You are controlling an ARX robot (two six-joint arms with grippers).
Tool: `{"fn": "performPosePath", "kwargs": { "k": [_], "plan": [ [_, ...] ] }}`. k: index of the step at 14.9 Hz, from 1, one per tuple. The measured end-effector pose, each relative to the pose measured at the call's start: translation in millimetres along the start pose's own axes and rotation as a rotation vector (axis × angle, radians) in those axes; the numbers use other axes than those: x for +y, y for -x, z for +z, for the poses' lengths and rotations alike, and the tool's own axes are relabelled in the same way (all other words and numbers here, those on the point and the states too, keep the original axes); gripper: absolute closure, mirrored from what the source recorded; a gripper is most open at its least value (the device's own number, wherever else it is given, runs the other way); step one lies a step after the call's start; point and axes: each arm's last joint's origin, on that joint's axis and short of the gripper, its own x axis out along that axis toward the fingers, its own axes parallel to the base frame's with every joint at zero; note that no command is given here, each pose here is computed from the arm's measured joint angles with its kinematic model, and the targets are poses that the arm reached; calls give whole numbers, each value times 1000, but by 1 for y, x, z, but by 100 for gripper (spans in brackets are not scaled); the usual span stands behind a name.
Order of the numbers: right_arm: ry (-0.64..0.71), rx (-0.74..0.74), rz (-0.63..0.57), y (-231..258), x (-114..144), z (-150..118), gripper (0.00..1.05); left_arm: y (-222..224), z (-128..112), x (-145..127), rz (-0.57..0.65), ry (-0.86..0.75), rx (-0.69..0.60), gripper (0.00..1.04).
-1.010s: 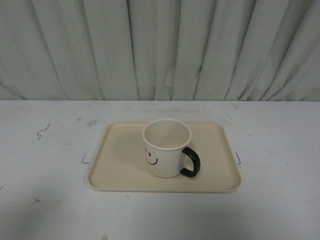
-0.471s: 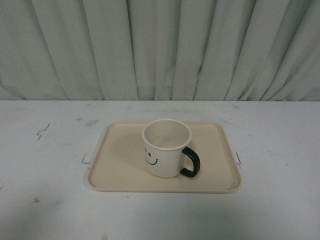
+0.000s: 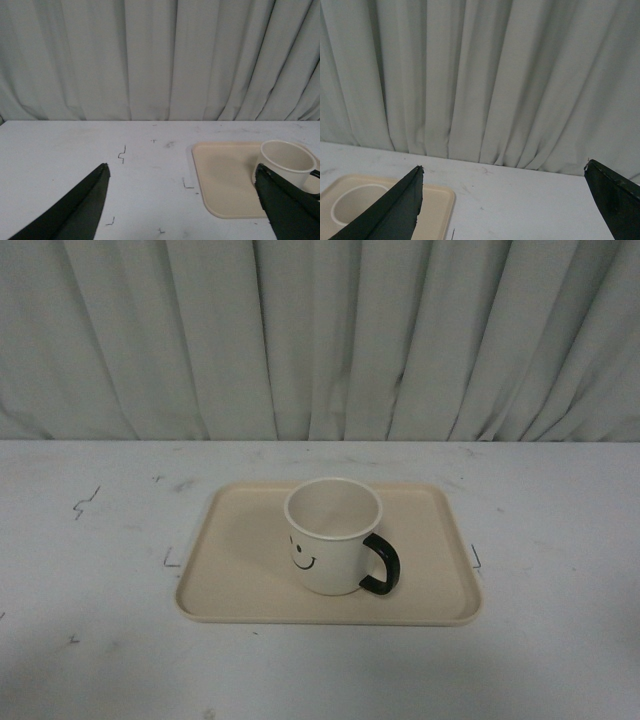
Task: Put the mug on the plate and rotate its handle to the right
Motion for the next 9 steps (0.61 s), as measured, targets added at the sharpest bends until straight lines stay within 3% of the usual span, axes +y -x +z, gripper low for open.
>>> {"fn": "performPosePath", "kwargs": {
  "k": [1, 2, 7, 9],
  "plan": [
    [57, 49, 27, -29, 6, 9, 6, 0, 0, 0, 0, 0, 0, 6],
    [141, 148, 49, -58, 14, 8, 6, 0, 0, 0, 0, -1, 0, 7],
    [226, 401, 109, -117, 29, -5, 6, 0, 0, 0, 0, -2, 0, 7],
    [170, 620, 266, -185, 64, -9, 6, 0, 0, 0, 0, -2, 0, 7]
  ]
}}
